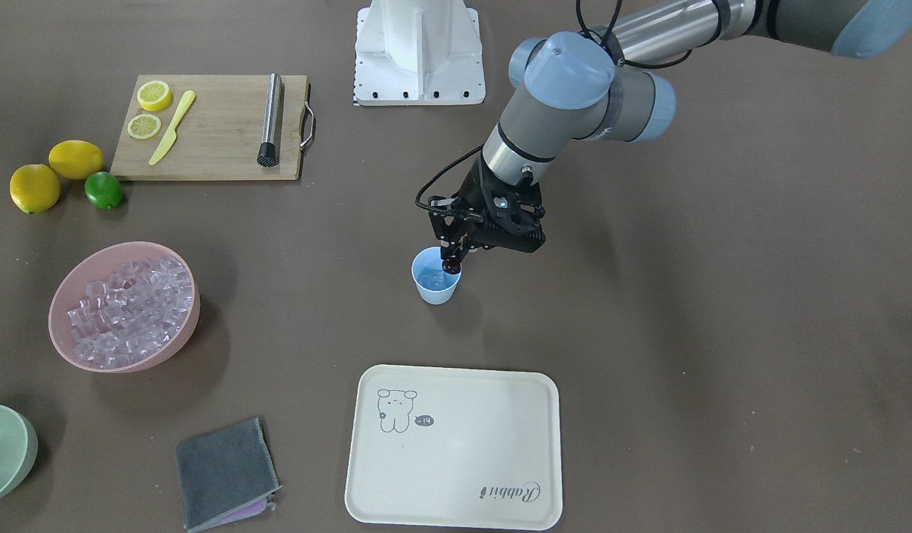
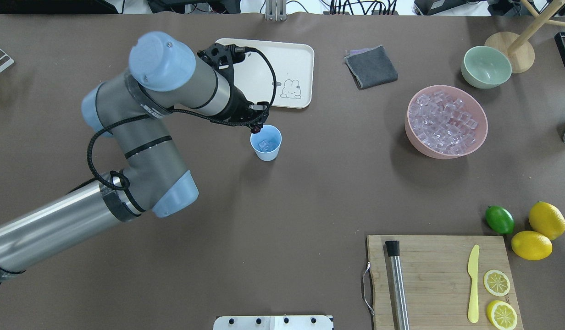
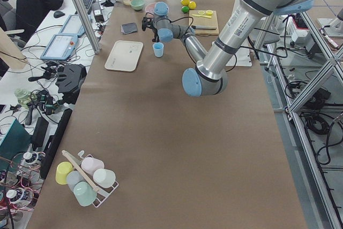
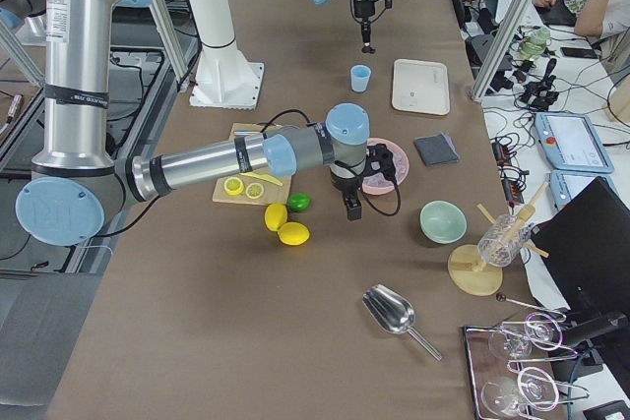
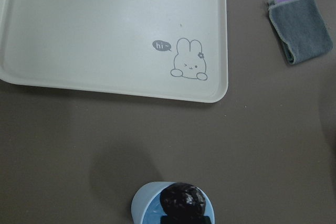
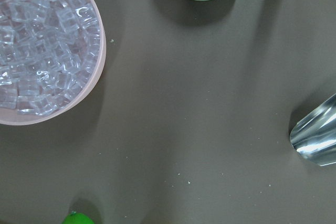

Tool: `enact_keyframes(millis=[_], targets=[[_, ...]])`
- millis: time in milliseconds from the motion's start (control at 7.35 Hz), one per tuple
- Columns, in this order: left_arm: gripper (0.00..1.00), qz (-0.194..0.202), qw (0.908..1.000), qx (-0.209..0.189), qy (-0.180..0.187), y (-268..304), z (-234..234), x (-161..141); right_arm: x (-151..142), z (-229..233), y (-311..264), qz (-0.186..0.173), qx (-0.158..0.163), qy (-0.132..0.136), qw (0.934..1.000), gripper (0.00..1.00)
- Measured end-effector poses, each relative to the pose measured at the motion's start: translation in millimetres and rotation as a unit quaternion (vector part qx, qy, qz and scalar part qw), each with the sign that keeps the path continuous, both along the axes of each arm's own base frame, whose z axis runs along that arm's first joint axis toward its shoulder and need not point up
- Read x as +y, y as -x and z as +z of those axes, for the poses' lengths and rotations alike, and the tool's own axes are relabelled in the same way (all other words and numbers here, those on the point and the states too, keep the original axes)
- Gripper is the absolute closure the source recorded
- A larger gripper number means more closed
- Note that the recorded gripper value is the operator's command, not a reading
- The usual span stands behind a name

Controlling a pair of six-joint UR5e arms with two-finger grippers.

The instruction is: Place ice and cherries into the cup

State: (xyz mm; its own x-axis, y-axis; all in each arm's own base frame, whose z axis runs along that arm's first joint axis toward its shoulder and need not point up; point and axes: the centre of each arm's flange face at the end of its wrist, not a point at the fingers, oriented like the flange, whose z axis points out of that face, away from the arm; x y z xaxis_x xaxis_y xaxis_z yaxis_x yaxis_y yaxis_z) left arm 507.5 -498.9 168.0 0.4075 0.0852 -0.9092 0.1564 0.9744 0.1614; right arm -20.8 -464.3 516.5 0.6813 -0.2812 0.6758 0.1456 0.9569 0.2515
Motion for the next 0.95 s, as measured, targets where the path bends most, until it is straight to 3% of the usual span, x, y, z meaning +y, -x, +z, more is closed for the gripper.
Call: enact_keyframes(millis=[272,408,544,952], targets=[[1.00,0.004,1.0000,-0.008,-0.003,-18,7,16,-4,-3,-6,0.002,0.009,-0.002,1.0000,0.01],[0.82,0.006,0.9999,-0.009,-0.003,-23,7,19,-4,-2,-9,-0.002,0.011,-0.009,0.9999,0.01],[0.57,0.007,0.9999,-0.009,-0.003,-25,6,20,-3,0,-12,-0.006,0.014,-0.015,0.9998,0.01],[0.05,0.008,0.9999,-0.014,-0.003,-30,8,18,2,11,-28,-0.015,0.019,-0.030,0.9993,0.01]])
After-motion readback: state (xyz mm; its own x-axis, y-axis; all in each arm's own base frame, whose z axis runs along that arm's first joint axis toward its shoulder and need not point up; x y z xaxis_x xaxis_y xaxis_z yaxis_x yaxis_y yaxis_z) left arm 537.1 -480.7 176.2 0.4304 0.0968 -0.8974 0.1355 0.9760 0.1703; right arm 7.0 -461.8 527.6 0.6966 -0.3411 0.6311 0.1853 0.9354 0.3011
